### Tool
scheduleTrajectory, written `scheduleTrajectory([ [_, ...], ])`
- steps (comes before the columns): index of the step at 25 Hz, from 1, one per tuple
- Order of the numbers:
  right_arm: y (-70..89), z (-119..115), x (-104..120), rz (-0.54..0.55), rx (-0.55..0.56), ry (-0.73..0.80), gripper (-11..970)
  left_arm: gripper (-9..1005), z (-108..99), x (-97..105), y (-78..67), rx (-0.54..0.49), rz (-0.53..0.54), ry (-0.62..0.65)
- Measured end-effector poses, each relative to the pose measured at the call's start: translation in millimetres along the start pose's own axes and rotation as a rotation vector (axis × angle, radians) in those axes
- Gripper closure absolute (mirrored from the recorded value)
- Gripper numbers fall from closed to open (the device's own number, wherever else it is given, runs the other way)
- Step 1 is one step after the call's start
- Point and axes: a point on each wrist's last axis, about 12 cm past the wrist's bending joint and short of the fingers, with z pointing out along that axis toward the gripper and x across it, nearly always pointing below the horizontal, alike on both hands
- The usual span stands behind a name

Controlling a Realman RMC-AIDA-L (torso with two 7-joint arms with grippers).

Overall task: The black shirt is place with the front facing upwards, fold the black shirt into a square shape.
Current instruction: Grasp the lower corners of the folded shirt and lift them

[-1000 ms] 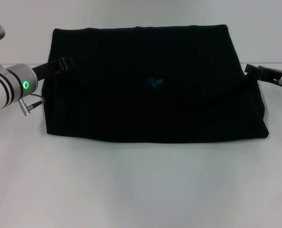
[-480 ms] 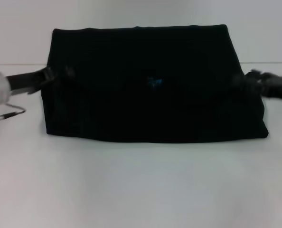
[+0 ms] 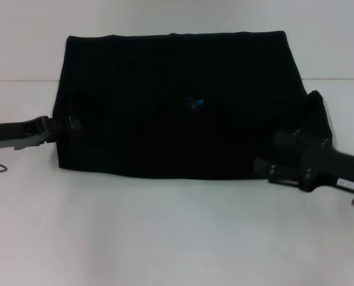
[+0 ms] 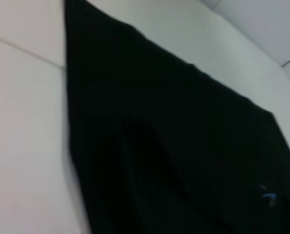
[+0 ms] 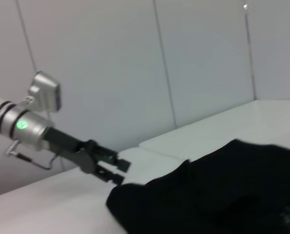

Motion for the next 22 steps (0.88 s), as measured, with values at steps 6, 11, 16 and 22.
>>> scheduleTrajectory([
  [6,4.8,7.5,7.8,0.004,-0.023,0.039,37,153,12.0,5.6,-1.1,-0.056,0.035,0.02],
  [11,5.0,9.3,11.0,0.013,-0.016,0.05,38,160,15.6,8.4,-6.0,-0.04,0.05,0.048],
  [16,4.5,10.0,11.0,0.014,-0.012,0.053,38,167,13.8,10.5,-10.3,-0.007,0.058,0.086],
  [22,3.5,10.5,11.1,0.019,-0.005,0.056,37,266,13.3,9.3,-10.1,-0.033,0.073,0.123],
])
